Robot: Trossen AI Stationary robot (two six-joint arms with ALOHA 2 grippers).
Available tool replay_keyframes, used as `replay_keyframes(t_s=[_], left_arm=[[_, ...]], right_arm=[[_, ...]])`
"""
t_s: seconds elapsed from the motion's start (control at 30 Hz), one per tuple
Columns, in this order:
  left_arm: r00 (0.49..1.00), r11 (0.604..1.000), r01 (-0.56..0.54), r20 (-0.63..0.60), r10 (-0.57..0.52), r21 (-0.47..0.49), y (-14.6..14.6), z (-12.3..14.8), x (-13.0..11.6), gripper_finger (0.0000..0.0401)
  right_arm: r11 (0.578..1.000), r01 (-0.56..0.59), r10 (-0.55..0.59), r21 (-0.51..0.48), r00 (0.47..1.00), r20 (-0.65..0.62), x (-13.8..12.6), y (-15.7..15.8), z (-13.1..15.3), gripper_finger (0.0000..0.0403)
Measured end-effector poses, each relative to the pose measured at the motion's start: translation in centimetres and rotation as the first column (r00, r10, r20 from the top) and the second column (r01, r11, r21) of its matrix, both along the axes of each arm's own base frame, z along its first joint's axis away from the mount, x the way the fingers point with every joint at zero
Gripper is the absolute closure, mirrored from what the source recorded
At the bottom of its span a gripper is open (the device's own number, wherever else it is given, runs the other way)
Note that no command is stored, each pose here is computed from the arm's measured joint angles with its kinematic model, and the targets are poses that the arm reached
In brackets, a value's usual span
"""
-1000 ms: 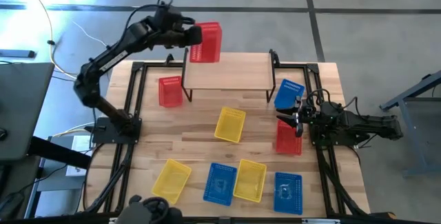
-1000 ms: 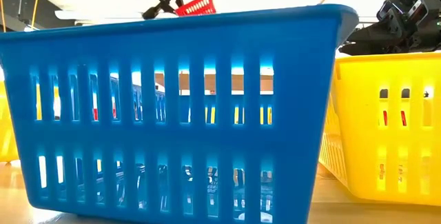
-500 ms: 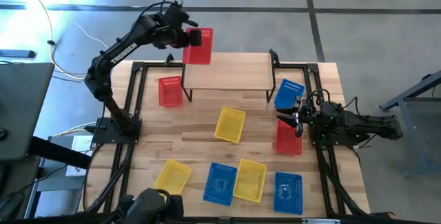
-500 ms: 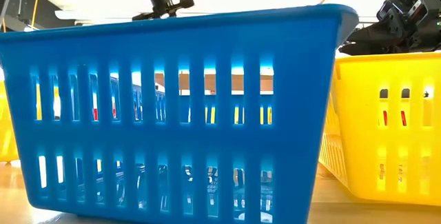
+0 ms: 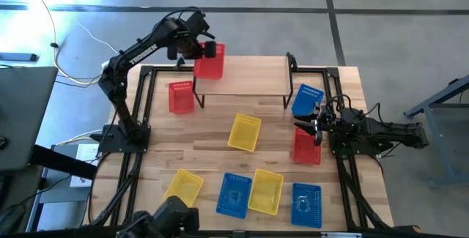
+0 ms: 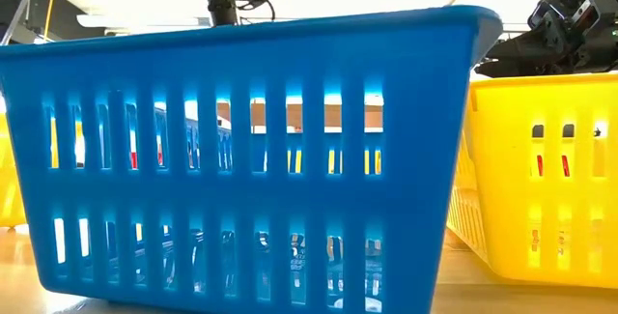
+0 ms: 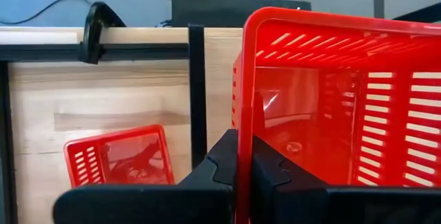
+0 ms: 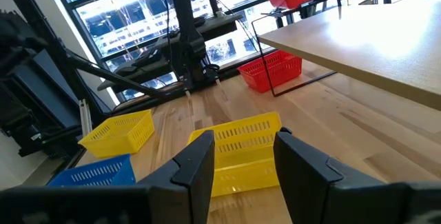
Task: Stack baskets on shelf by color
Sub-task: Put the bottom left red bin on the shelf
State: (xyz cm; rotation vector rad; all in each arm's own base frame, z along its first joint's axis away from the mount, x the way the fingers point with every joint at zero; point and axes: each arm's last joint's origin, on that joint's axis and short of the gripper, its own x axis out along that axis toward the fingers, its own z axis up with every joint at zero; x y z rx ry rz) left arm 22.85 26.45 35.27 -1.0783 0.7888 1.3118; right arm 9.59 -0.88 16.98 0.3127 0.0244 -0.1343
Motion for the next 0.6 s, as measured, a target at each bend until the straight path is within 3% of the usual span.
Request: replay_keyframes(t_s=[0.6], left_arm=[[0.999, 0.999, -0.014, -0.038, 0.012, -0.051, 0.6, -2.5, 2.0, 0.0401]], right_arm=[[1.000, 0.000, 0.000, 0.000, 1.000, 0.000, 0.0, 0.0, 0.0, 0.0268]])
